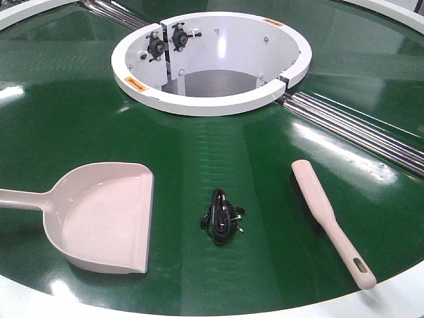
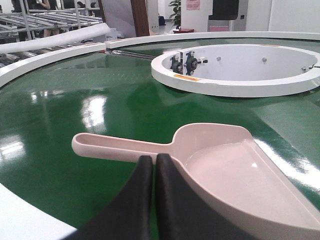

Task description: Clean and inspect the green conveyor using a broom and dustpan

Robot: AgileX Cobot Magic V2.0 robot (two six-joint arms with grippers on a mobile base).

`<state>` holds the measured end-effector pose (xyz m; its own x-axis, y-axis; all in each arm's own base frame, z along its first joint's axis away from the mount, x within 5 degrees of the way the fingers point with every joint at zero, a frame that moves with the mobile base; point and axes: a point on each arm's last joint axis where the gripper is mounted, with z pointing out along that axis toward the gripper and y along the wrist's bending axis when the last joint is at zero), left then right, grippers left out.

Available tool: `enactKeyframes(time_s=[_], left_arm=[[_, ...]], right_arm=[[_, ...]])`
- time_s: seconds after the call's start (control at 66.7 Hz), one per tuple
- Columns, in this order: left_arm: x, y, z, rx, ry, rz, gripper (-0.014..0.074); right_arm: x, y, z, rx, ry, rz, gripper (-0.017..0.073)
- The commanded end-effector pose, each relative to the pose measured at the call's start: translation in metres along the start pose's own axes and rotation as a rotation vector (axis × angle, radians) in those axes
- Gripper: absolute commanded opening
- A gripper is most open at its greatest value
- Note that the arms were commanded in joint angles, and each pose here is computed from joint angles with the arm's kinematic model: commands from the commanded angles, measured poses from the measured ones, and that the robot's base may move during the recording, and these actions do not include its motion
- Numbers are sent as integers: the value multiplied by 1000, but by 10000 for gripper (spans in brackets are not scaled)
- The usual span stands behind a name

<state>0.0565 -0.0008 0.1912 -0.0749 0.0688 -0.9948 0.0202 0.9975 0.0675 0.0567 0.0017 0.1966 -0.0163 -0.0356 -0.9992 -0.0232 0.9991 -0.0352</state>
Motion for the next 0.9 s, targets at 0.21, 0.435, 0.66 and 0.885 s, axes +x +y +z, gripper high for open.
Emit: enactKeyframes(time_s=[0.21, 0.435, 0.66, 0.885], left_arm=[[-1, 0, 0, -7, -66, -10, -6], [-3, 0, 0, -8, -76, -10, -6], [-5, 0, -1, -7, -90, -18, -6], [-9, 1, -1, -10, -131, -19, -6]], right_arm=[[-1, -1, 0, 17, -61, -6, -1], [-7, -2, -1, 29, -125, -13, -1], [-12, -3, -2, 42, -181, -45, -1], [-12, -3, -2, 42, -186, -19, -1]])
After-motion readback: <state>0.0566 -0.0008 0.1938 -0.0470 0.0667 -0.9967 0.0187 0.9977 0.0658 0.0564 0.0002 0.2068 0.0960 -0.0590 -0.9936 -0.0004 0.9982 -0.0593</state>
